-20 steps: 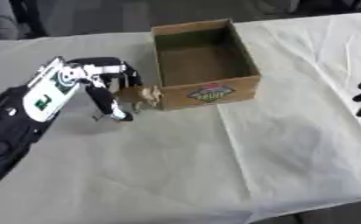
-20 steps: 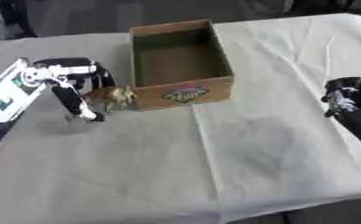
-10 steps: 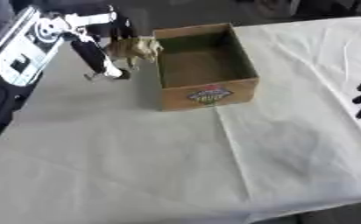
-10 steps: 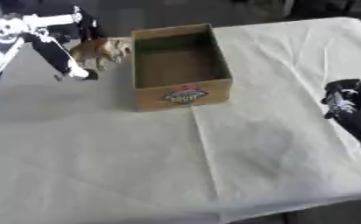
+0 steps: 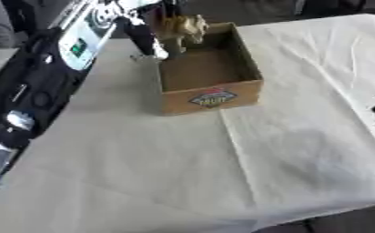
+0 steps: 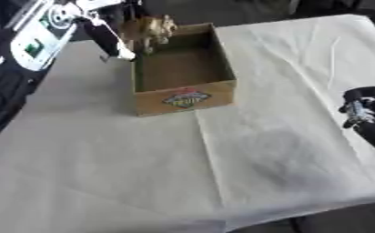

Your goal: Pick up objects on the table and place them in the box.

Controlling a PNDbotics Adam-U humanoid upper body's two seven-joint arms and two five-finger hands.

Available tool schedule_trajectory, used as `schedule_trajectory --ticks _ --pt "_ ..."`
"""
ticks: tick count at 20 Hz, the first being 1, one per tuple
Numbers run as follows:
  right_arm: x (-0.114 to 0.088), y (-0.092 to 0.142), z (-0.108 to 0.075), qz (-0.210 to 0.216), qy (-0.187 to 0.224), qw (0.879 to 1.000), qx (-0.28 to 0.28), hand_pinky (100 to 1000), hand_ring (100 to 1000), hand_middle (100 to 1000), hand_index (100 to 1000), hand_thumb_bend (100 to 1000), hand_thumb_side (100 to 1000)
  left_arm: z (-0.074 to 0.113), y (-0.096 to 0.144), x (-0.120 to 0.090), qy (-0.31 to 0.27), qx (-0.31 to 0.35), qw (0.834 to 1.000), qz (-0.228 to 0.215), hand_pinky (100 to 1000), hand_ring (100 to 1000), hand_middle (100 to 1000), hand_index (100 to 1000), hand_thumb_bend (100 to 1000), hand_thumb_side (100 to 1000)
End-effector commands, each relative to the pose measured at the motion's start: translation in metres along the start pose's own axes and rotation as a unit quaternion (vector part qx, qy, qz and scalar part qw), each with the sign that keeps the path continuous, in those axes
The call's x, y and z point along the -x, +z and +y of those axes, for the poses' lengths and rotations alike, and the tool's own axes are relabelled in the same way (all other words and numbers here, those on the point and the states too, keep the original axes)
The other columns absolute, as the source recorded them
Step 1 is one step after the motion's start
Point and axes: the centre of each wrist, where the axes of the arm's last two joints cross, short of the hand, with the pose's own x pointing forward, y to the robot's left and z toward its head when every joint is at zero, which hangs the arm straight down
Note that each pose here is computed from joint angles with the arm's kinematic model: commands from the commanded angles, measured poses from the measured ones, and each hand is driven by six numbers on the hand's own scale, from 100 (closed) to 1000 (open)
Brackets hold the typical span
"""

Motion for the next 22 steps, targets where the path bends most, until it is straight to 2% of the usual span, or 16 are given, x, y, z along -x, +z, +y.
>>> schedule_trajectory --ticks 1,6,10,12,14,17,19,22 --pt "-0.008 -0.006 -0.002 -0.015 0.007 1.000 -0.008 376 555 589 629 100 374 -0.003 -0.011 0.001 -0.047 -0.024 0.998 0.028 170 270 232 412 522 100" --pt "-0.011 -0.010 0.001 -0.022 0.002 1.000 -0.014 376 555 589 629 100 375 -0.026 -0.020 0.011 -0.102 -0.061 0.991 0.067 211 293 256 416 545 100" --pt "-0.012 -0.011 0.002 -0.023 0.001 1.000 -0.016 376 555 589 628 100 375 -0.042 -0.024 0.015 -0.118 -0.075 0.986 0.093 321 378 349 503 592 100" --pt "-0.012 -0.011 0.002 -0.023 0.000 1.000 -0.015 376 555 589 628 100 375 -0.051 -0.026 0.016 -0.115 -0.055 0.988 0.092 450 480 469 619 641 100" --pt "-0.012 -0.011 0.002 -0.023 0.000 1.000 -0.015 376 555 589 627 100 375 -0.056 -0.027 0.017 -0.109 -0.027 0.990 0.085 508 533 531 678 727 100" --pt "-0.011 -0.010 0.002 -0.022 0.000 1.000 -0.014 376 555 588 626 100 375 -0.056 -0.025 0.017 -0.108 -0.013 0.991 0.074 624 646 658 752 879 291" --pt "-0.010 -0.009 0.001 -0.020 0.001 1.000 -0.013 376 555 588 626 100 374 -0.053 -0.023 0.016 -0.107 -0.021 0.992 0.068 712 726 742 796 931 418" --pt "-0.009 -0.008 0.001 -0.018 0.001 1.000 -0.010 376 555 588 625 100 374 -0.047 -0.020 0.013 -0.097 -0.054 0.992 0.059 752 763 783 817 959 473"
